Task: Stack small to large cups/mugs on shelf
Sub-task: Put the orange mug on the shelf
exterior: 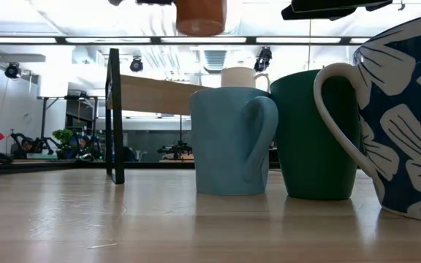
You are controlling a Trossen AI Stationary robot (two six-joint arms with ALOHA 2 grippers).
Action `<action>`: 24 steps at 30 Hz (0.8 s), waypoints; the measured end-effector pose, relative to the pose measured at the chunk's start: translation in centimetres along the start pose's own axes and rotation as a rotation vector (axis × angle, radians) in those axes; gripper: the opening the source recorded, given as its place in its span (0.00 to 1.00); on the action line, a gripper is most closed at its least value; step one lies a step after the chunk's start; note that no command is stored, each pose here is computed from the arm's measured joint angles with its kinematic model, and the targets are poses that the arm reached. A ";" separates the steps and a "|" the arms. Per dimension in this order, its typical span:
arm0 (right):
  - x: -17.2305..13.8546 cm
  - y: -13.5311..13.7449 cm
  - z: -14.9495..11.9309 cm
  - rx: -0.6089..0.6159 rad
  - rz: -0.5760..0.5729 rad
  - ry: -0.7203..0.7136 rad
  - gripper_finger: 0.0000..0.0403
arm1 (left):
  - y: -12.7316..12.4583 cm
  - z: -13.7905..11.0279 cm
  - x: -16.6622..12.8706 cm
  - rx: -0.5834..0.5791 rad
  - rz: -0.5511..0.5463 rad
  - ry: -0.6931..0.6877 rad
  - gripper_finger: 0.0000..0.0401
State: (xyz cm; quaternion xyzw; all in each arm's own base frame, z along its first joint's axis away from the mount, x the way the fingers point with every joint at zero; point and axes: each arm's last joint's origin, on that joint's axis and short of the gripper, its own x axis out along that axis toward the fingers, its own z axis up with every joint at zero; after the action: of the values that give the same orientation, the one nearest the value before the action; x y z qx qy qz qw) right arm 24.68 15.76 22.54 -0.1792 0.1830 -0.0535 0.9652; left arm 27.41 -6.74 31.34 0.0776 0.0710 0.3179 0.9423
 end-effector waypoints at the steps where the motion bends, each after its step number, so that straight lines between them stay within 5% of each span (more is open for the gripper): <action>1: 0.0 0.0 0.0 0.000 0.000 0.000 0.52 | 0.8 0.0 0.8 -0.012 -0.003 0.004 0.01; 8: 0.0 0.0 0.0 -0.003 0.000 0.001 0.52 | 4.0 -0.2 4.1 -0.036 0.007 0.019 0.01; 24: 0.0 0.0 0.0 -0.001 0.000 0.000 0.52 | 5.8 -2.7 8.1 -0.040 0.178 0.112 0.02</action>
State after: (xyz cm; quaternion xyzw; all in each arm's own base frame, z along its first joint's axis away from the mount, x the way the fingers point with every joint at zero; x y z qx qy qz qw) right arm 24.68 15.76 22.54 -0.1795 0.1833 -0.0533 0.9651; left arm 29.87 3.04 29.08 0.0472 0.1100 0.4054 0.9063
